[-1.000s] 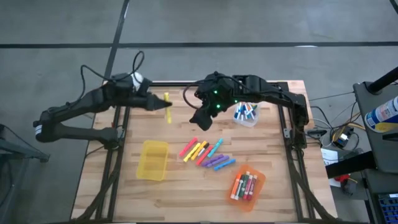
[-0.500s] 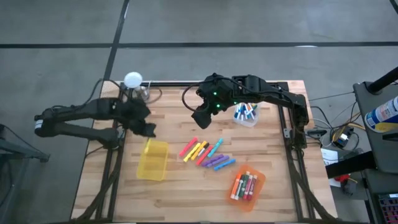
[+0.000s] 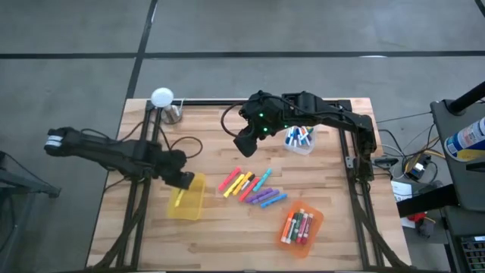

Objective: Pick & Place Markers
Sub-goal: Put the large yellow highlighter pen into the yellow bin

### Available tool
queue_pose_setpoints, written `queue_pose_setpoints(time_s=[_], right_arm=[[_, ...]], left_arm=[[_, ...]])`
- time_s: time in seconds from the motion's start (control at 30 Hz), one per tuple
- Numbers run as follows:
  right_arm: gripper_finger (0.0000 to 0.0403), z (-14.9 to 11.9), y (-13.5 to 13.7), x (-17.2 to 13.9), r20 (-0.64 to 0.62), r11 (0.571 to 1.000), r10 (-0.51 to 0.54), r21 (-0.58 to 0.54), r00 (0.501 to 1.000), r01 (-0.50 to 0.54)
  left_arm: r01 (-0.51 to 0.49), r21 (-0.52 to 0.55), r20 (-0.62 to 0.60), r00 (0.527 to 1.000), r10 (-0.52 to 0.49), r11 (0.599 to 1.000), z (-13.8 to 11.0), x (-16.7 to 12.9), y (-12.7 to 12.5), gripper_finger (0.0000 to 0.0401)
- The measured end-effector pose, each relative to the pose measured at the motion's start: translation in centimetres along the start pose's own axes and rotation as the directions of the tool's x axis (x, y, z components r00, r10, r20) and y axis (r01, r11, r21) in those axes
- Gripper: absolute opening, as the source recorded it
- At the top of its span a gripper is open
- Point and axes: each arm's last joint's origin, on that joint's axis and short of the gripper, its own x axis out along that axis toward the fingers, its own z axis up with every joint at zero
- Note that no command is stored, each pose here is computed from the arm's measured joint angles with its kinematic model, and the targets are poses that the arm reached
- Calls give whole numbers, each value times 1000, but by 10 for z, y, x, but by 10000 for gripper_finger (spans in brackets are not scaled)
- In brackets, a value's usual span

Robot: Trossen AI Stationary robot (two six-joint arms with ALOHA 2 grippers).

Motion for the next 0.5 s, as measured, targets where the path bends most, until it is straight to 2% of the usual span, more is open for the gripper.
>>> queue_pose_setpoints(time_s=[0.2,0.33,0.5], right_arm=[[208,-3,-3,7,-19,1000,-20,1,1000,20],[208,-7,-6,16,-51,999,-41,-17,998,40],[208,-15,-11,30,-98,997,-73,-46,993,68]], left_arm=[[11,-26,1,1000,-11,1000,4,26,16,69],[29,-48,4,1000,-29,998,5,34,21,69],[53,8,38,998,-53,999,6,34,19,90]])
